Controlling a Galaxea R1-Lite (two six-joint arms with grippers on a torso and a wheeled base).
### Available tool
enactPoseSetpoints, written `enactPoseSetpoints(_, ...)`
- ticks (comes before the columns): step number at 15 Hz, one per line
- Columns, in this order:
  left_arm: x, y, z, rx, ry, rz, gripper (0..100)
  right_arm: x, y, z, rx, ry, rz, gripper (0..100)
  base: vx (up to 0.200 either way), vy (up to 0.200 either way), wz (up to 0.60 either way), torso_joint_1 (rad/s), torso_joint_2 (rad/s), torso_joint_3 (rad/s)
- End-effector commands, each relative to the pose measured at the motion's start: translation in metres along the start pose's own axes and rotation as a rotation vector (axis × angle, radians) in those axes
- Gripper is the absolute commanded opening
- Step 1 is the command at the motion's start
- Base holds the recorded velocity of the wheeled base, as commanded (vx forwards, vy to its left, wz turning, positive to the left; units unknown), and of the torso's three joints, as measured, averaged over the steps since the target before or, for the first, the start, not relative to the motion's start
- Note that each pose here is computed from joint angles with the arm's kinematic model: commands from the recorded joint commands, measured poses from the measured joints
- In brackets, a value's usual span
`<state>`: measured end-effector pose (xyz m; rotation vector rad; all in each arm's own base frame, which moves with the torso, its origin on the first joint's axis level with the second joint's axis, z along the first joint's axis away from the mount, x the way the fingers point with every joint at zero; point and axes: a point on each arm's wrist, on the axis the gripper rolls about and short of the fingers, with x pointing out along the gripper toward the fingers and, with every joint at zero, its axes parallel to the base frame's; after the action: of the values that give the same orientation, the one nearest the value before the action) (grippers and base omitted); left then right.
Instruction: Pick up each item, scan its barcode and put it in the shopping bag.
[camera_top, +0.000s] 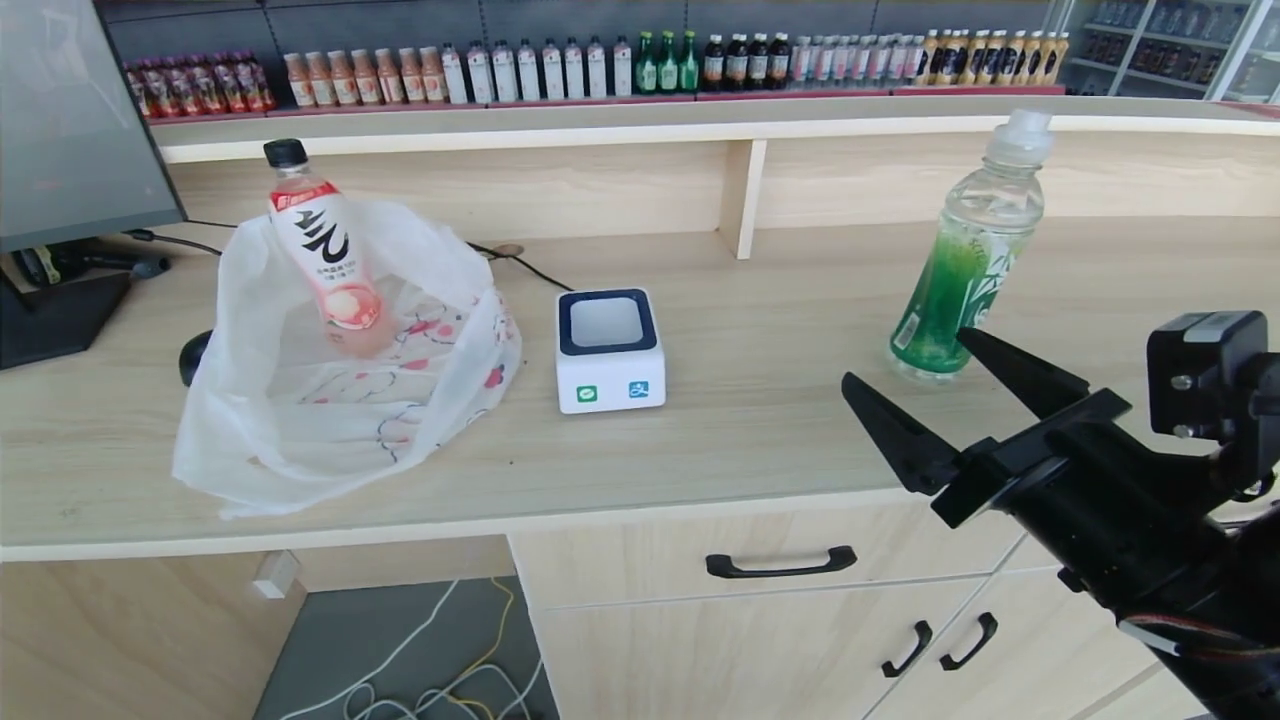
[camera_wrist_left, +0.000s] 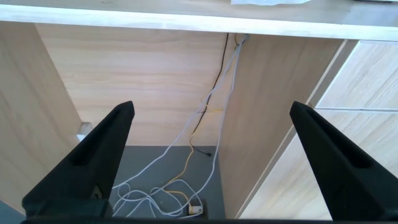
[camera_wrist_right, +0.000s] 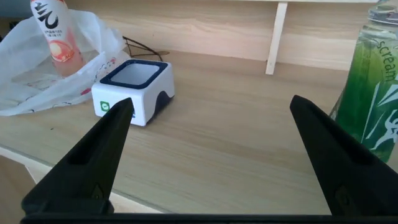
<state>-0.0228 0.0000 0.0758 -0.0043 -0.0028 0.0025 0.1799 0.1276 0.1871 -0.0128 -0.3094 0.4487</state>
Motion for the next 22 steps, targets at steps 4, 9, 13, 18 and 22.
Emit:
enactPoseSetpoints(4, 0.000, 0.000, 0.000, 0.001, 0.000, 0.001, 100, 0.000, 0.000, -0.001, -0.001, 0.005, 0.001, 100, 0.000, -0.200, 0.00, 0.002, 0.00, 0.002)
enactPoseSetpoints(9, 0.000, 0.000, 0.000, 0.007, 0.000, 0.001, 100, 0.000, 0.000, -0.001, -0.017, 0.002, 0.002, 100, 0.000, -0.040, 0.00, 0.000, 0.00, 0.000)
enactPoseSetpoints(13, 0.000, 0.000, 0.000, 0.007, 0.000, 0.001, 100, 0.000, -0.005, 0.002, -0.042, -0.003, -0.025, 100, 0.000, 0.000, 0.00, 0.000, 0.00, 0.000)
enactPoseSetpoints(18, 0.000, 0.000, 0.000, 0.007, 0.000, 0.001, 100, 0.035, -0.024, 0.017, -0.057, 0.053, -0.099, 100, 0.000, 0.000, 0.00, 0.000, 0.00, 0.000)
enactPoseSetpoints(22, 0.000, 0.000, 0.000, 0.007, 0.000, 0.001, 100, 0.068, -0.039, 0.038, -0.069, 0.128, -0.140, 100, 0.000, 0.000, 0.00, 0.000, 0.00, 0.000)
